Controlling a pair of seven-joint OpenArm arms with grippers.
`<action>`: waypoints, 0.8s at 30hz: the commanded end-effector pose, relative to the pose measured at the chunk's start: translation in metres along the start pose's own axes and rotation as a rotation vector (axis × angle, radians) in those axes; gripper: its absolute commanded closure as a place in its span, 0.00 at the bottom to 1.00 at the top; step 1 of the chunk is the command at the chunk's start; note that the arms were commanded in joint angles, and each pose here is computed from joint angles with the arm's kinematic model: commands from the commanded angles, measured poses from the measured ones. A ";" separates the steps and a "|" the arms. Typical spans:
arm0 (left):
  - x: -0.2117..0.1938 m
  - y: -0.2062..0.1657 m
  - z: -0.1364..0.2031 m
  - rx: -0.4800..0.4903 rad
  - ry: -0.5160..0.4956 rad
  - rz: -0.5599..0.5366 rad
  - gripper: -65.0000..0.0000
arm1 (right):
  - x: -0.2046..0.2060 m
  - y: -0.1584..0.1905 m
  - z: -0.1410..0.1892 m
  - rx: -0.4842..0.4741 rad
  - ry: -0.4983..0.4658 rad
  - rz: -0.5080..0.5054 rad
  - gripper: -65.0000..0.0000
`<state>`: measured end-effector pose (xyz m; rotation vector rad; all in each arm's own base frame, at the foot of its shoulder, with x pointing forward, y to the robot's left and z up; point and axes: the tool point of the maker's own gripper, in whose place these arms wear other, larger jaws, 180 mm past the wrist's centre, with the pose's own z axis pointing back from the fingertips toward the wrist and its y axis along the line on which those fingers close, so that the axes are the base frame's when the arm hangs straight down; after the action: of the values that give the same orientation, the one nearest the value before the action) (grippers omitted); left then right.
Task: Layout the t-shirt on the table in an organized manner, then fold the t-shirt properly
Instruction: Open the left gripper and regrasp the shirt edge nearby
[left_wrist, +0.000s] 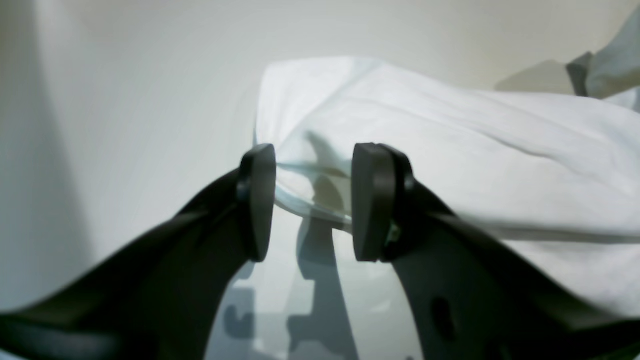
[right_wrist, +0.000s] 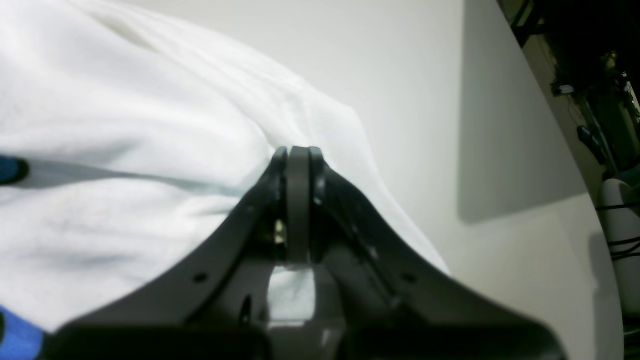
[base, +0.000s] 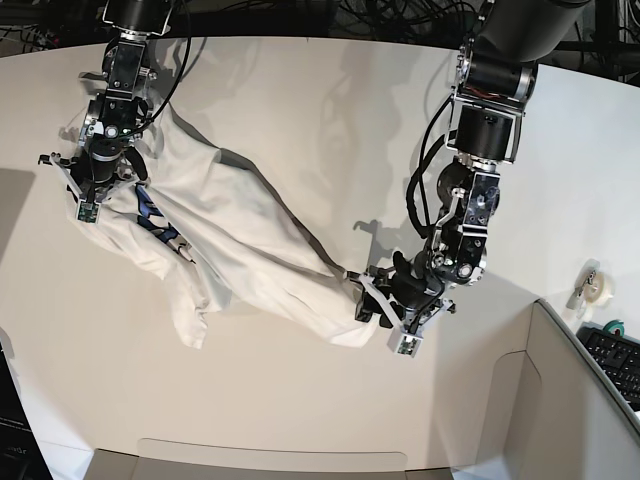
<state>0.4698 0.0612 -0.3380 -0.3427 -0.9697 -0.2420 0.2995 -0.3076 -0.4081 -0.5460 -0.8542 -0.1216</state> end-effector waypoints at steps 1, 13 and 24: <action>0.022 0.002 0.000 -0.002 -0.060 -0.004 0.62 | -0.058 0.013 0.007 0.057 0.235 0.000 1.00; -0.007 0.042 0.012 0.092 -0.030 0.033 0.67 | -0.058 0.014 0.008 0.059 0.235 0.000 1.00; -0.025 0.012 0.004 0.045 0.039 0.114 0.67 | -0.058 0.017 0.008 0.065 0.235 0.001 1.00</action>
<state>0.4405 0.0736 -0.3842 -0.3401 -0.8383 -0.1232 0.2995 -0.3067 -0.4083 -0.5491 -0.8535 -0.1225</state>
